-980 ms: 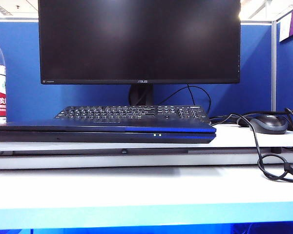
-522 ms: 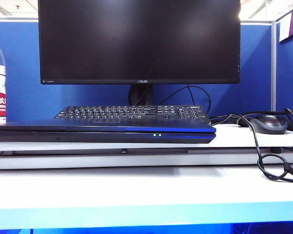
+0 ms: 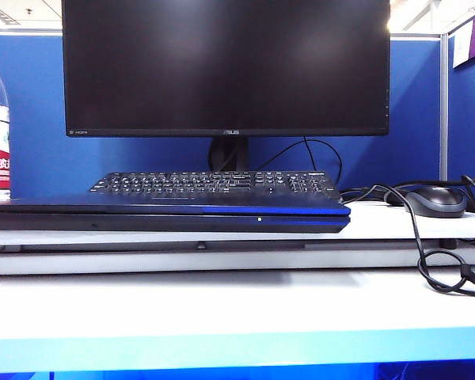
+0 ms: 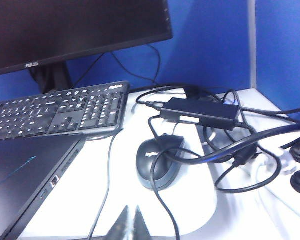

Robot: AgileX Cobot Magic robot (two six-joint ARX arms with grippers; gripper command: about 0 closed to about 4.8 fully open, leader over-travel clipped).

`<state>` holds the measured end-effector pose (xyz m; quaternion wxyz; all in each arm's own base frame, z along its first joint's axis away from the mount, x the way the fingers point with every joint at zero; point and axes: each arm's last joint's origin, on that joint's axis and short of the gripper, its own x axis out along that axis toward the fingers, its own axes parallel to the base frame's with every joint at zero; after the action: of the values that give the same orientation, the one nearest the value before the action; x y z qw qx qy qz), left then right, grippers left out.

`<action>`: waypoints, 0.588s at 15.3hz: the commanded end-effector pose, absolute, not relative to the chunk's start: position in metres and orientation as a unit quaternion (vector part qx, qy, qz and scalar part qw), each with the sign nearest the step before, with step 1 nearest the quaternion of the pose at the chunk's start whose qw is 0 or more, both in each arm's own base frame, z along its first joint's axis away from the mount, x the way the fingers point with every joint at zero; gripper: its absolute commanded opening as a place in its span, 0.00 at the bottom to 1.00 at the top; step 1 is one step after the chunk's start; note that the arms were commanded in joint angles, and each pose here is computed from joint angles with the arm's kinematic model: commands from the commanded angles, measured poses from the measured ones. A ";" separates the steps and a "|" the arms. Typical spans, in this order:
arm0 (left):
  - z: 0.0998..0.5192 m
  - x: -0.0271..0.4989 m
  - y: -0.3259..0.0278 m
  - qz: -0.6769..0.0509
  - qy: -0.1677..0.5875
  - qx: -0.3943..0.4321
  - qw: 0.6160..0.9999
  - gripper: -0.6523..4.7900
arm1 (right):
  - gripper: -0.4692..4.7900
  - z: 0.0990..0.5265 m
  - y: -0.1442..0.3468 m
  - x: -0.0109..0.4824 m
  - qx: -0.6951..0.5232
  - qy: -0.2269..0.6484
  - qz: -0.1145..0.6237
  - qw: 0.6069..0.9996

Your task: Close the lid of the black laptop.

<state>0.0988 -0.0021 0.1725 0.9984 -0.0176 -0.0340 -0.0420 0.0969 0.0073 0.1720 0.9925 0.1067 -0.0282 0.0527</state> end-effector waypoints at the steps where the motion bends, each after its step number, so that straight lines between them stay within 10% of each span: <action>1: 0.174 0.099 -0.002 -0.043 -0.040 -0.017 0.998 0.11 | 0.08 0.171 0.009 0.097 0.106 -0.032 0.062 0.992; 9: 0.174 0.099 -0.002 -0.043 -0.040 -0.017 0.998 0.11 | 0.08 0.166 0.008 0.097 0.087 -0.010 0.049 0.995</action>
<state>0.0988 -0.0021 0.1725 0.9984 -0.0176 -0.0340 -0.0420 0.0971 0.0080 0.1678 0.9943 0.0934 -0.0072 0.0508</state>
